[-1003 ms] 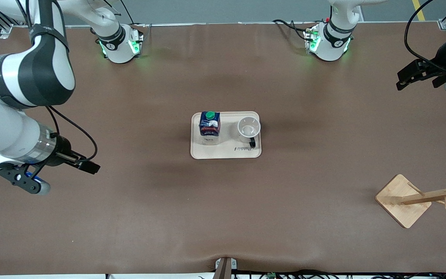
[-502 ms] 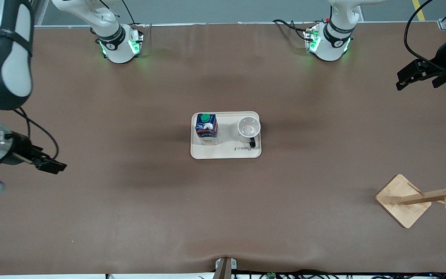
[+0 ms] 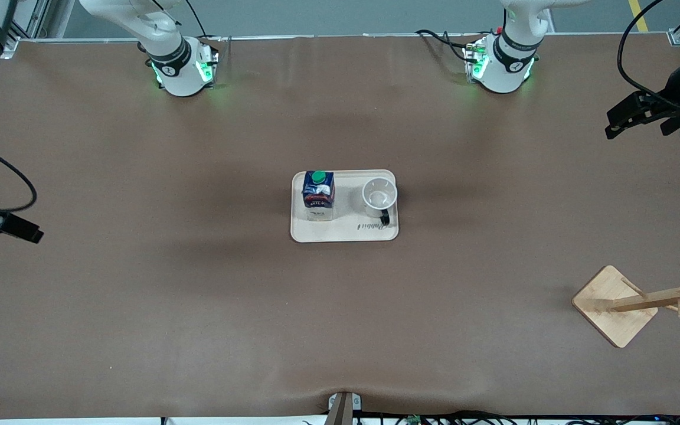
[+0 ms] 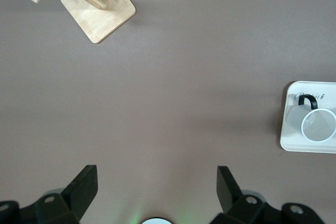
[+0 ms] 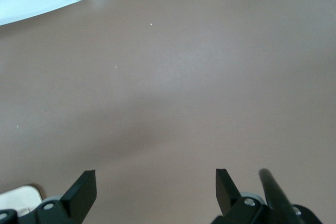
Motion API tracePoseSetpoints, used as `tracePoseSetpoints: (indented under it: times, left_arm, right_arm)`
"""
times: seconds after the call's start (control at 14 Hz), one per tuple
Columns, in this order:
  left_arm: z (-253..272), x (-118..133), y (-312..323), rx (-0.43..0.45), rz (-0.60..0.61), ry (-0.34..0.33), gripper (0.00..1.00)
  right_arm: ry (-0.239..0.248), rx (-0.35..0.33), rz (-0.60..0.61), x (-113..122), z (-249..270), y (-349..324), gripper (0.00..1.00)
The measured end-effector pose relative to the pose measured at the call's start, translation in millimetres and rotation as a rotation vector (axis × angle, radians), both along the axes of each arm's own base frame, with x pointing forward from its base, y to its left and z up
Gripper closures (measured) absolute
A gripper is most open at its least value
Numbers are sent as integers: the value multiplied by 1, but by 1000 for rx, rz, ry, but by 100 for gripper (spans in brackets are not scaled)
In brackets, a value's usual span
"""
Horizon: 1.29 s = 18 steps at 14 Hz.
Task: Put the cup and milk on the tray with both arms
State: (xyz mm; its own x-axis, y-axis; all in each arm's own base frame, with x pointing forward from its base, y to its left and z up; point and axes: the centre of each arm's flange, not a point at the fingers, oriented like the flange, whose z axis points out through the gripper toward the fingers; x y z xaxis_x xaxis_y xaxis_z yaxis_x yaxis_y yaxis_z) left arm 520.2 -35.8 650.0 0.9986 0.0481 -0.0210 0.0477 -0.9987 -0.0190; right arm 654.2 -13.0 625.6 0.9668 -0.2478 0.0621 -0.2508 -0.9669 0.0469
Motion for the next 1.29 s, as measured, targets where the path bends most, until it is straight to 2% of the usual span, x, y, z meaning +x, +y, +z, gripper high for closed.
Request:
tracePoseSetpoints:
  times: [0.29, 0.72, 1.29]
  left_arm:
    - [0, 0, -5, 1, -10, 1, 0]
    - [-1, 0, -6, 1, -11, 2, 0]
    - [-2, 1, -6, 0, -12, 4, 0]
  right_arm:
    - [22, 29, 73, -23, -6, -13, 0]
    - [40, 71, 100, -76, 16, -15, 0]
    - [28, 73, 114, -87, 31, -12, 0]
